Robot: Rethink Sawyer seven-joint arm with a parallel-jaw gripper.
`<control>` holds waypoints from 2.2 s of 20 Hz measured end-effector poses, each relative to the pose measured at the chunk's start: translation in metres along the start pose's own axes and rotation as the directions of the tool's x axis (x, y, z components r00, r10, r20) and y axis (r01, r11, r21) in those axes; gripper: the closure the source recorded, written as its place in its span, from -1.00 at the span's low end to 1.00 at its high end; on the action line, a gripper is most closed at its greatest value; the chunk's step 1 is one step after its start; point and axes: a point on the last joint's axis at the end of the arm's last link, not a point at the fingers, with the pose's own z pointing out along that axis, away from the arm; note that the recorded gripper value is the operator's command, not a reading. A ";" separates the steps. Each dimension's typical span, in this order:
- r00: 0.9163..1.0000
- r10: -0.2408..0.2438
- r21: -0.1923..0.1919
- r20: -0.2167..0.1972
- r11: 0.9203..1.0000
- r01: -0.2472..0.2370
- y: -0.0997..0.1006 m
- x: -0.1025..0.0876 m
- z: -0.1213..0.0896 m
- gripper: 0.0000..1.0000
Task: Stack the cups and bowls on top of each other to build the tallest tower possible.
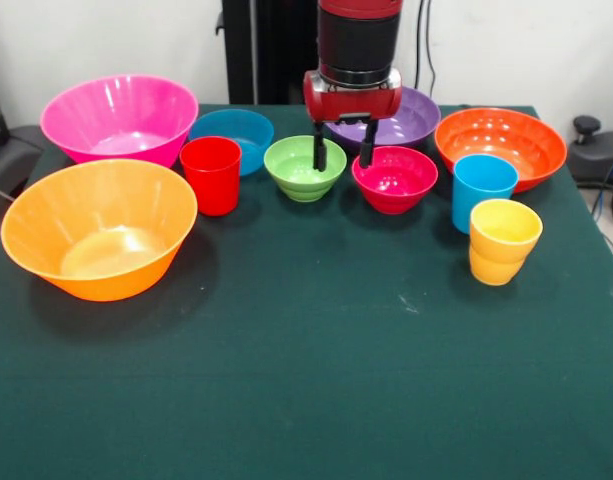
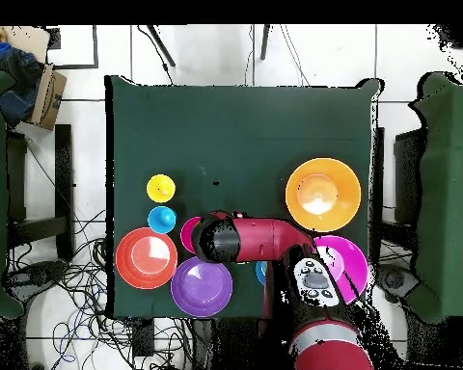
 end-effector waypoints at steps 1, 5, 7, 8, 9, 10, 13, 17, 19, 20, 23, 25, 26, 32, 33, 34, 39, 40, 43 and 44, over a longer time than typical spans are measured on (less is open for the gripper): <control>1.000 0.000 0.000 0.000 1.000 0.000 0.000 0.000 0.000 -1.00; 1.000 0.000 0.000 0.000 1.000 0.000 0.000 0.000 0.000 -1.00; 1.000 0.000 -0.001 0.000 1.000 0.000 0.000 0.000 0.000 -1.00; 1.000 -0.001 -0.001 0.001 1.000 0.001 0.001 0.000 0.000 -1.00; 1.000 -0.001 -0.001 0.001 1.000 0.001 0.001 0.000 0.000 -1.00; 1.000 -0.001 -0.001 0.001 1.000 0.001 0.001 -0.001 0.000 -1.00; 1.000 -0.001 0.001 0.006 1.000 0.001 0.000 -0.002 -0.003 -1.00; 1.000 -0.002 0.003 0.012 1.000 0.002 0.001 -0.001 -0.009 -1.00; 1.000 -0.004 0.004 0.012 1.000 0.004 0.002 0.001 -0.013 -1.00; 1.000 -0.005 0.005 0.013 1.000 0.005 0.003 0.003 -0.017 -1.00; 1.000 -0.008 0.008 0.015 1.000 0.008 0.005 0.011 -0.029 -1.00; 1.000 -0.009 0.010 0.016 1.000 0.009 0.007 0.014 -0.035 -1.00; 1.000 -0.009 0.011 0.016 1.000 0.009 0.007 0.017 -0.038 -1.00; 1.000 -0.013 0.017 0.022 1.000 0.012 0.011 0.026 -0.054 -1.00; 1.000 -0.013 0.017 0.023 1.000 0.013 0.011 0.027 -0.056 -1.00; 1.000 -0.013 0.018 0.023 1.000 0.013 0.011 0.027 -0.057 -1.00; 1.000 -0.015 0.019 0.024 1.000 0.014 0.012 0.030 -0.060 -1.00; 1.000 -0.015 0.019 0.026 1.000 0.014 0.012 0.030 -0.061 -1.00; 1.000 -0.015 0.019 0.026 1.000 0.015 0.013 0.030 -0.062 -1.00; 1.000 -0.015 0.019 0.026 1.000 0.015 0.013 0.030 -0.061 -1.00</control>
